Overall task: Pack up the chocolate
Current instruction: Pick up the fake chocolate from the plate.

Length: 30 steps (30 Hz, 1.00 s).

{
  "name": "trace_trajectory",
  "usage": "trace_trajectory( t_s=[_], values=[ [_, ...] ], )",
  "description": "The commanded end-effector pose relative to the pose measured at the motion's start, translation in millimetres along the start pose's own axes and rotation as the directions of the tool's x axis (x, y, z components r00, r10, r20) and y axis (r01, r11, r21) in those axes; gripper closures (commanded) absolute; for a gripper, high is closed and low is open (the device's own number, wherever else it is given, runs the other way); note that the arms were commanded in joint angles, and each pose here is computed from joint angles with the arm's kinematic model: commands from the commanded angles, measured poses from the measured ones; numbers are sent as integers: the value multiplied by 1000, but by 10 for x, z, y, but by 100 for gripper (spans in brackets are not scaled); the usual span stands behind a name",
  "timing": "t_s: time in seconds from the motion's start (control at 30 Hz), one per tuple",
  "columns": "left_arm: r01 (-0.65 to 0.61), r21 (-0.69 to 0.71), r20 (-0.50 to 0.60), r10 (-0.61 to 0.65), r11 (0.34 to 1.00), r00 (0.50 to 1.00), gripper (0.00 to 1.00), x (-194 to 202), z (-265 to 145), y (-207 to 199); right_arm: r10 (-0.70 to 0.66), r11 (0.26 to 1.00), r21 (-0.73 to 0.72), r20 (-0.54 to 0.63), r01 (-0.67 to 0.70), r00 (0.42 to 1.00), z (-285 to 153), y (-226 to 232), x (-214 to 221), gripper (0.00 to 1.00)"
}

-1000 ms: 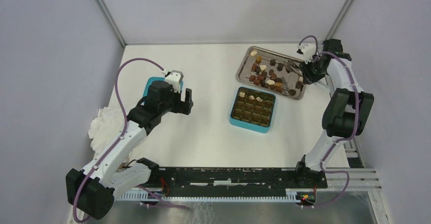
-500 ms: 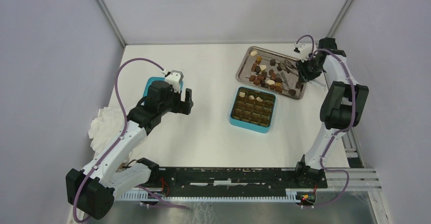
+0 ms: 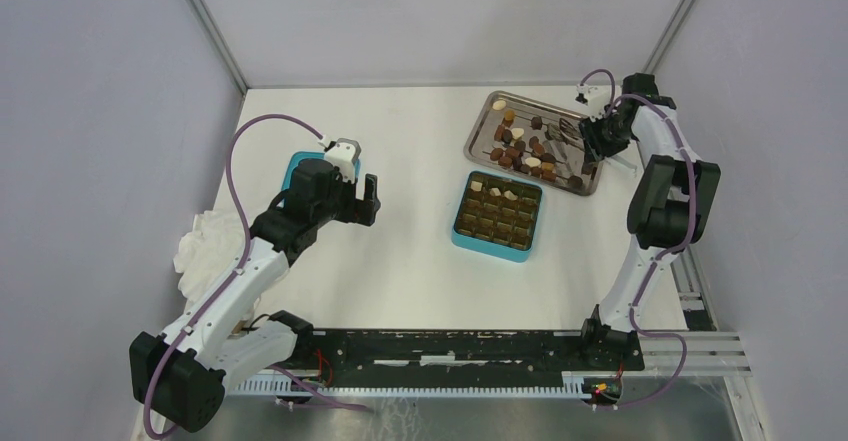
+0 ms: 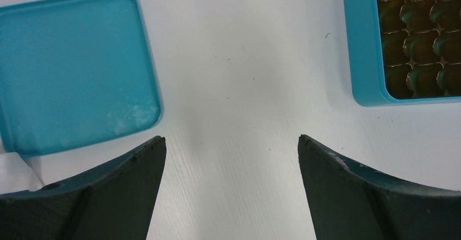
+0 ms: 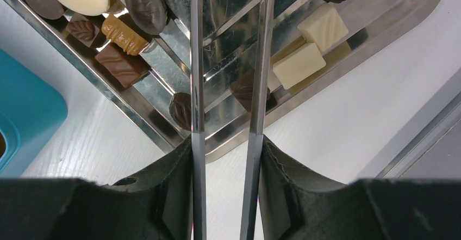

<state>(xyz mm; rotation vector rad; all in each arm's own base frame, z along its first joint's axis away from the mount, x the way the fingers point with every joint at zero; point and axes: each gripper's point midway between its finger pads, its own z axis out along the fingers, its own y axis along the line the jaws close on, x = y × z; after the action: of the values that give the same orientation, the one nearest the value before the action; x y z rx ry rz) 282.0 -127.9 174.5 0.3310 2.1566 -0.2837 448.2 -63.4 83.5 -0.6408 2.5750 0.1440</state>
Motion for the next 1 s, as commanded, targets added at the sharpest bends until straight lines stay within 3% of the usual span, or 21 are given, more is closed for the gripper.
trace_trajectory(
  t_s=[0.0,0.43,0.53,0.8,0.97],
  values=[
    [-54,5,32,54,999,998,4,-78,-12,18,-6,999,44,36,4,999,-40,-102,-201,55],
    [-54,2,29,54,999,998,4,-68,-6,23,-11,998,55,17,11,1000,76,-135,-288,59],
    [-54,1,27,54,999,998,4,-64,-2,25,-11,998,55,15,10,1000,93,-143,-290,64],
    [-54,0,26,54,999,998,4,-59,1,27,-21,998,55,31,20,999,29,-111,-301,92],
    [-54,-1,27,54,999,998,4,-63,-1,28,-37,997,76,77,31,996,-160,-75,-345,99]
  ],
)
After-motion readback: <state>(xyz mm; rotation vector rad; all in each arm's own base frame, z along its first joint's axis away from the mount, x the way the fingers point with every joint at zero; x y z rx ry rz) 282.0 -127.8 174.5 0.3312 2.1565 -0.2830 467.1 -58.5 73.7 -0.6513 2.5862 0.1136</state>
